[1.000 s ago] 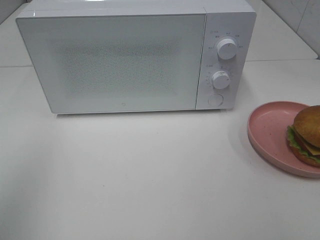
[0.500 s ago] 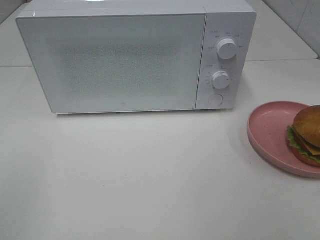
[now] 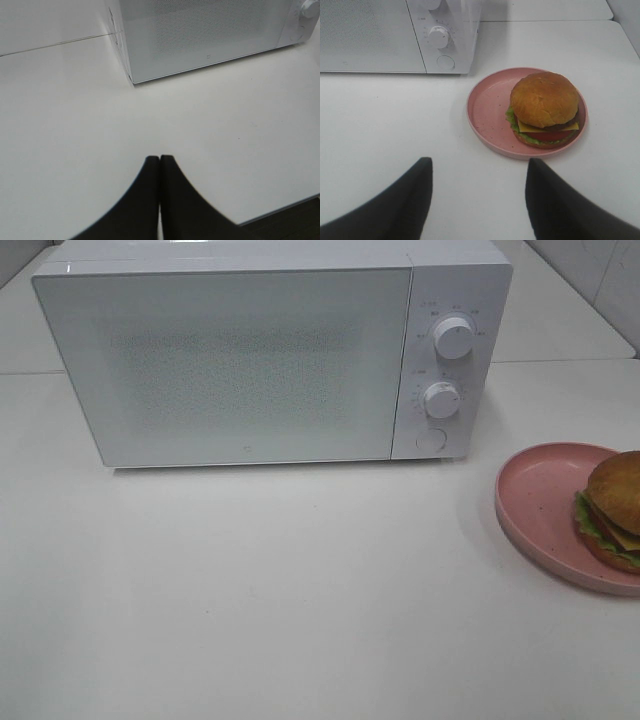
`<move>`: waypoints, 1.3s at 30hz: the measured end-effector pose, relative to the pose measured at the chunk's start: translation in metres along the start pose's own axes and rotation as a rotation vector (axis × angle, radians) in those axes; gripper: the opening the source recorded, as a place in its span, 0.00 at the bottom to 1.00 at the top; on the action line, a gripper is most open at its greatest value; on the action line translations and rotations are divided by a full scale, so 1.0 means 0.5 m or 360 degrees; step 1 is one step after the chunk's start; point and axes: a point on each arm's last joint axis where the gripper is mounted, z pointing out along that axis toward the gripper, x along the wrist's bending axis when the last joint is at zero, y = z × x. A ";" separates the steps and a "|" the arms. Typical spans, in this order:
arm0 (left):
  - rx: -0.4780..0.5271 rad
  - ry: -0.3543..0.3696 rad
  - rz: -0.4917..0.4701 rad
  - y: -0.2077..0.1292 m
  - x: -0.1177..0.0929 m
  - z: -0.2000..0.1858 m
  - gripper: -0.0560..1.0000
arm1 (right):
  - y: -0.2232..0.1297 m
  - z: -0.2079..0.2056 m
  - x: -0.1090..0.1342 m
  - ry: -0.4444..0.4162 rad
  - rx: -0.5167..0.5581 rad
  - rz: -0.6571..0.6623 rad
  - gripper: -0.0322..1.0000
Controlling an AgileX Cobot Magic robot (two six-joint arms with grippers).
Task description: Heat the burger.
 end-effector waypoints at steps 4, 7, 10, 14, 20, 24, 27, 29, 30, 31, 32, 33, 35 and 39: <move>-0.0003 -0.0001 -0.0001 0.000 0.000 0.000 0.05 | 0.000 0.000 0.000 0.0000 0.0000 0.0000 0.56; -0.0003 -0.0001 -0.0001 0.000 0.000 0.000 0.05 | 0.000 0.000 0.000 0.0000 0.0000 0.0000 0.56; -0.0003 -0.0001 -0.0001 0.000 0.000 0.000 0.05 | 0.000 0.000 0.000 0.0000 0.0000 0.0000 0.56; -0.0003 -0.0001 -0.0001 0.000 0.000 0.000 0.05 | 0.000 0.000 0.000 0.0000 0.0000 0.0000 0.56; -0.0003 -0.0001 -0.0001 0.000 0.000 0.000 0.05 | 0.000 0.000 0.000 0.0000 0.0000 0.0000 0.56; -0.0001 0.0059 -0.0030 0.001 -0.001 0.000 0.05 | 0.000 0.000 0.000 0.0000 0.0000 0.0000 0.56; 0.0005 0.0209 -0.0103 0.001 -0.001 0.001 0.05 | 0.000 0.000 0.000 0.0000 0.0000 0.0000 0.56; 0.0009 0.0292 -0.0143 0.001 -0.002 0.002 0.05 | 0.000 0.000 0.000 0.0000 0.0000 0.0000 0.56; 0.0010 0.0337 -0.0165 0.001 -0.002 0.002 0.05 | 0.000 0.000 0.000 0.0000 0.0000 0.0000 0.56; 0.0014 0.0408 -0.0198 0.002 -0.002 0.002 0.05 | 0.000 0.000 0.000 0.0000 0.0000 0.0000 0.56; 0.0014 0.0408 -0.0198 0.002 -0.002 0.002 0.05 | 0.000 0.000 0.000 0.0000 0.0000 0.0000 0.56; 0.0014 0.0429 -0.0209 0.002 -0.002 0.003 0.05 | 0.000 0.000 0.000 0.0000 0.0000 0.0000 0.56; 0.0014 0.0447 -0.0217 0.002 -0.003 0.003 0.05 | 0.000 0.000 0.000 0.0000 0.0000 0.0000 0.56; 0.0014 0.0450 -0.0213 0.002 -0.003 0.003 0.05 | 0.000 0.000 0.000 0.0000 0.0000 0.0000 0.56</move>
